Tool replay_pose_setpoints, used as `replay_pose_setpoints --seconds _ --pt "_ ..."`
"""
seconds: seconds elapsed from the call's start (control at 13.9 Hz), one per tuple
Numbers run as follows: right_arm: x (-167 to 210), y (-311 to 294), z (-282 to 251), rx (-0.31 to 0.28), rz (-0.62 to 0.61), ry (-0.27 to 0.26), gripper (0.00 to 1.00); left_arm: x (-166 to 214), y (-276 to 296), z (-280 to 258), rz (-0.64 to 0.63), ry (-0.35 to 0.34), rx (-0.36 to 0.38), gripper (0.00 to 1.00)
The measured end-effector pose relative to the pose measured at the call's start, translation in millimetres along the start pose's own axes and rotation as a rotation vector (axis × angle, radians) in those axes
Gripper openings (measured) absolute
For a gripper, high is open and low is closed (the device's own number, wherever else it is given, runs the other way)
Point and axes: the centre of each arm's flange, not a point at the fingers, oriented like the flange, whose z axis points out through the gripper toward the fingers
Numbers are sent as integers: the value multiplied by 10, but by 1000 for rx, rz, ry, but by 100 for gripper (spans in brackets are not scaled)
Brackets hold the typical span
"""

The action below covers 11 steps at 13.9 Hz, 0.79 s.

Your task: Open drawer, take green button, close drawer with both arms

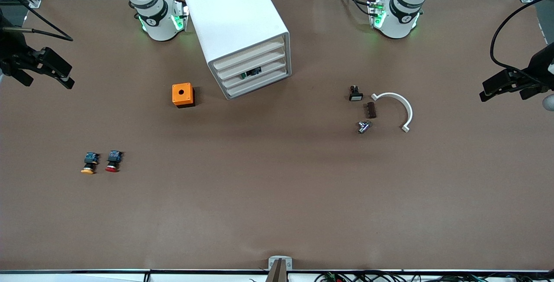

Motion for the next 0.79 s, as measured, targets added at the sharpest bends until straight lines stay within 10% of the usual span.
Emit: replay_pose_setpoints --seconds 0.79 --pt "-12 2 10 -2 -2 -11 100 85 -96 260 -17 -48 4 100"
